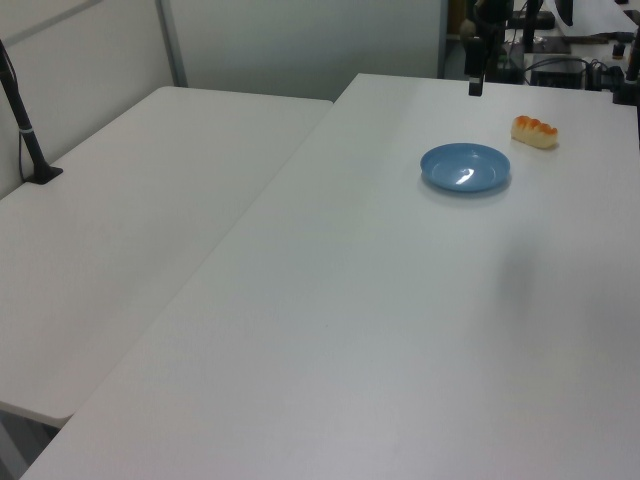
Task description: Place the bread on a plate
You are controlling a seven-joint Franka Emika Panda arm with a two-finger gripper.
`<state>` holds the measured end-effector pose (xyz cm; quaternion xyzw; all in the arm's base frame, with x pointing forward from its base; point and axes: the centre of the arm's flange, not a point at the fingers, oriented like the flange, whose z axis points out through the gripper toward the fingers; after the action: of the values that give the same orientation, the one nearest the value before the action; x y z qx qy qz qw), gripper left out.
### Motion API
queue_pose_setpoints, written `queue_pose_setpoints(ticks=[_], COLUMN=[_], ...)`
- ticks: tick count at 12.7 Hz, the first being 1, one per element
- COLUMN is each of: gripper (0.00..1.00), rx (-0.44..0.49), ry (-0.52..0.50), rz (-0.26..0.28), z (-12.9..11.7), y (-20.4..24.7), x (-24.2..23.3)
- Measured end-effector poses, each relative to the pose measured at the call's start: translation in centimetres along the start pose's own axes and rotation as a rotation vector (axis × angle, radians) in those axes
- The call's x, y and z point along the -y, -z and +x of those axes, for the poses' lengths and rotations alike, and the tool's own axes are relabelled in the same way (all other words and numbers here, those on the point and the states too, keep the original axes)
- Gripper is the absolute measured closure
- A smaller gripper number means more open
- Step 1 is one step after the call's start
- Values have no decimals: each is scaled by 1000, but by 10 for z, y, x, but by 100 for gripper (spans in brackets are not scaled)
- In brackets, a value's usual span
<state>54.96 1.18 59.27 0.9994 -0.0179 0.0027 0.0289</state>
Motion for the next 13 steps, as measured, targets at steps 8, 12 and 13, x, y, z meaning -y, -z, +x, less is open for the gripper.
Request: queue_pose_setpoints(ticks=[8,12,13], gripper=[0,0,0], rx=[-1,0,0], ry=[-10,-10,-11], rz=[0,0,0], z=[1,1,1], y=[0,0,0], x=[-5,-5,-5])
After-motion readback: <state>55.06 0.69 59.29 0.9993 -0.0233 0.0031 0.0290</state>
